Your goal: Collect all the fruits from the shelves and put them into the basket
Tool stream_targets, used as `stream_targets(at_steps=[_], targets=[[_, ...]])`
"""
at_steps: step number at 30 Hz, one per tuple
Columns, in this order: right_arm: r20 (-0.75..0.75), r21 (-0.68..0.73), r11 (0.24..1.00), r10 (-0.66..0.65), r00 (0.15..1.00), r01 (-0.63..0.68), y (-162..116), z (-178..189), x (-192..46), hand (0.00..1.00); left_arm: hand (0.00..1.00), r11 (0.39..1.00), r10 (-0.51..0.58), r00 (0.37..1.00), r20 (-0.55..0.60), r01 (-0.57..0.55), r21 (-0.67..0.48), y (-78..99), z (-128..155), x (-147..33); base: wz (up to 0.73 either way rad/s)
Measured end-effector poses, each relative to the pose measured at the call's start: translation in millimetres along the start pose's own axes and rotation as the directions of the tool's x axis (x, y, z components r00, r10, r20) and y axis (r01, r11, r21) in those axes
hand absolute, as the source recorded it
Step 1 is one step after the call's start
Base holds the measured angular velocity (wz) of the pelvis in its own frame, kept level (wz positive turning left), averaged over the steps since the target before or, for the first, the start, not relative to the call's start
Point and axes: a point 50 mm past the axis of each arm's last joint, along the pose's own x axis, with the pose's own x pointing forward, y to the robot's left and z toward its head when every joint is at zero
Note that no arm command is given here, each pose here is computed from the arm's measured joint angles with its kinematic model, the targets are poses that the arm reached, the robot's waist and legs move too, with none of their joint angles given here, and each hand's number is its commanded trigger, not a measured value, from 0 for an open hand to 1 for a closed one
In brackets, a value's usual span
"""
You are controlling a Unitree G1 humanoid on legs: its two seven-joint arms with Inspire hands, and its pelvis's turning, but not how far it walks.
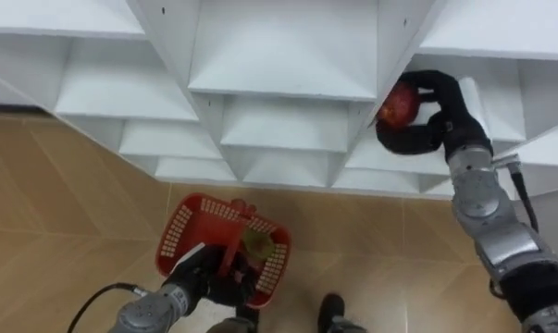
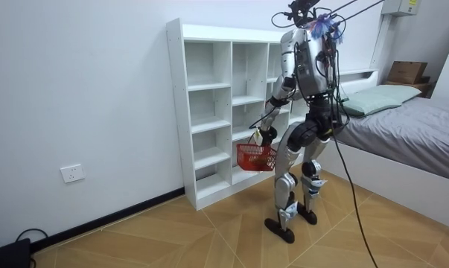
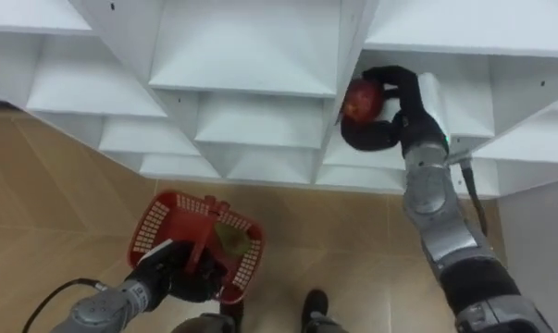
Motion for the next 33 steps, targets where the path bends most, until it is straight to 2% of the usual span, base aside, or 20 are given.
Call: stream_targets(at_steps=[4, 12, 18, 26, 33], targets=[[-0.008, 0.035, 0.988, 0.153, 0.988, -0.152, 33.3, -4.3, -18.8, 1.0, 1.0, 1.0, -0.013, 1.0, 0.019, 0.014, -0.009, -6.6, -0.6, -1.5, -0.13], [0.032, 0.004, 0.939, 0.343, 0.939, -0.343, 67.4, -5.2, -62.6, 1.0, 1.0, 0.998, -0.043, 0.998, 0.055, 0.046, -0.047, -23.6, -8.1, -12.4, -0.04], [0.027, 0.06, 0.912, 0.405, 0.914, -0.406, 90.0, -3.8, -77.1, 1.0, 1.0, 0.993, -0.068, 0.995, 0.073, 0.075, -0.095, -35.2, -6.0, -10.0, 0.0], [0.004, 0.04, 0.871, 0.489, 0.872, -0.489, 104.5, -10.0, -94.0, 1.0, 1.0, 0.99, -0.092, 0.993, 0.068, 0.098, -0.101, -44.7, -8.0, -9.1, 0.0], [0.001, 0.026, 0.843, 0.537, 0.843, -0.537, 108.4, -10.4, -95.9, 1.0, 1.0, 0.989, -0.118, 0.99, 0.08, 0.124, -0.077, -48.9, -1.9, -5.8, 0.0]])
